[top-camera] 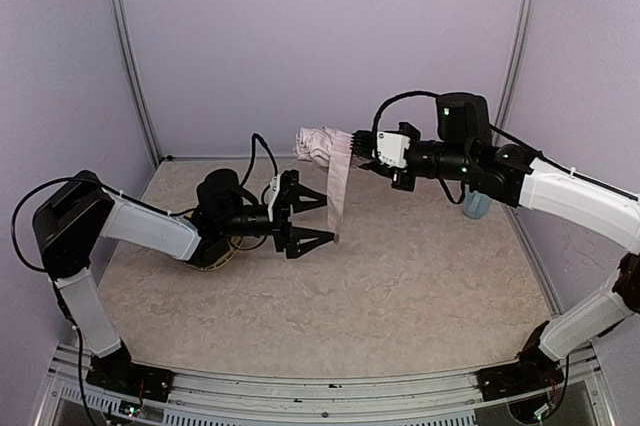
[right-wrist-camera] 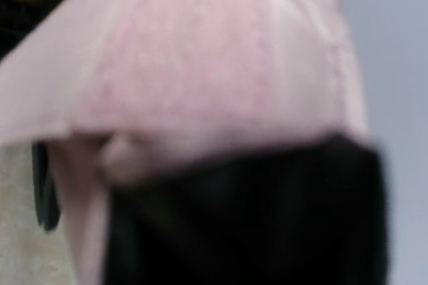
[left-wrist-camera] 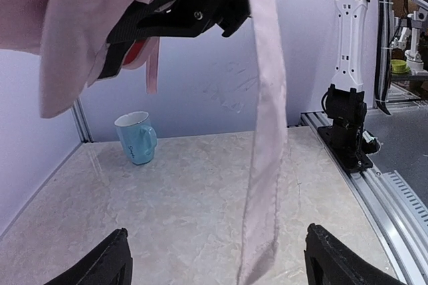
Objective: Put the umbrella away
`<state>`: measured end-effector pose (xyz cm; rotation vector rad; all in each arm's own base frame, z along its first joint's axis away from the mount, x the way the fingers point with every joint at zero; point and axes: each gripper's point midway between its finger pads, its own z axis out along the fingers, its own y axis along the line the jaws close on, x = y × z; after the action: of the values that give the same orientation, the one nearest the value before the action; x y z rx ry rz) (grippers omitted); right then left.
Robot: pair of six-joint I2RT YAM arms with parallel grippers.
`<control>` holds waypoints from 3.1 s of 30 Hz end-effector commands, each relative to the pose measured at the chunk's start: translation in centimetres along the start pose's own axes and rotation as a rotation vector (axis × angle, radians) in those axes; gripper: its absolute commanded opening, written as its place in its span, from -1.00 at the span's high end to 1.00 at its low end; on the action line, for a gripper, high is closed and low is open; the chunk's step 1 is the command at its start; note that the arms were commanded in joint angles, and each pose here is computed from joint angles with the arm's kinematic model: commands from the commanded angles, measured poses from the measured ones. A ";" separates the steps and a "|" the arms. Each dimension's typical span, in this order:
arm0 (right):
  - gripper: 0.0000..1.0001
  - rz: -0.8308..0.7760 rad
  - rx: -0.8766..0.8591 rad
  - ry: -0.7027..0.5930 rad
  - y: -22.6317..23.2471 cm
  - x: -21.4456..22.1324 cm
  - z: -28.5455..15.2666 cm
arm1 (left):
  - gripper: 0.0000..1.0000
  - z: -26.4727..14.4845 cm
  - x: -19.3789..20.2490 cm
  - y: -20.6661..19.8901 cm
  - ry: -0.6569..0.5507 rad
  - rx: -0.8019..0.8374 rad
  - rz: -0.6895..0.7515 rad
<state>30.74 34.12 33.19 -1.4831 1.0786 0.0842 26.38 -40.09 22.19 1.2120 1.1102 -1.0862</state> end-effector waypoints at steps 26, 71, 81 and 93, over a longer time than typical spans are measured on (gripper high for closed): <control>1.00 0.213 0.031 -0.328 -8.2 -7.6 -6.9 | 1.00 1.8 10.9 -2.2 0.244 0.176 -0.126; 1.00 0.266 -0.897 0.575 36.3 16.1 -1.3 | 1.00 1.1 12.0 15.4 0.582 -0.213 0.378; 1.00 0.250 -0.895 0.655 37.0 18.7 -1.0 | 0.37 -0.6 14.8 19.3 0.717 -0.417 0.378; 1.00 0.358 -0.920 0.646 36.5 18.7 -0.7 | 0.17 -5.8 2.0 9.2 0.448 -0.355 0.244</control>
<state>24.25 37.51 3.21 -1.9043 1.5992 0.3247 43.23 -33.89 15.46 1.2887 1.5465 -0.1816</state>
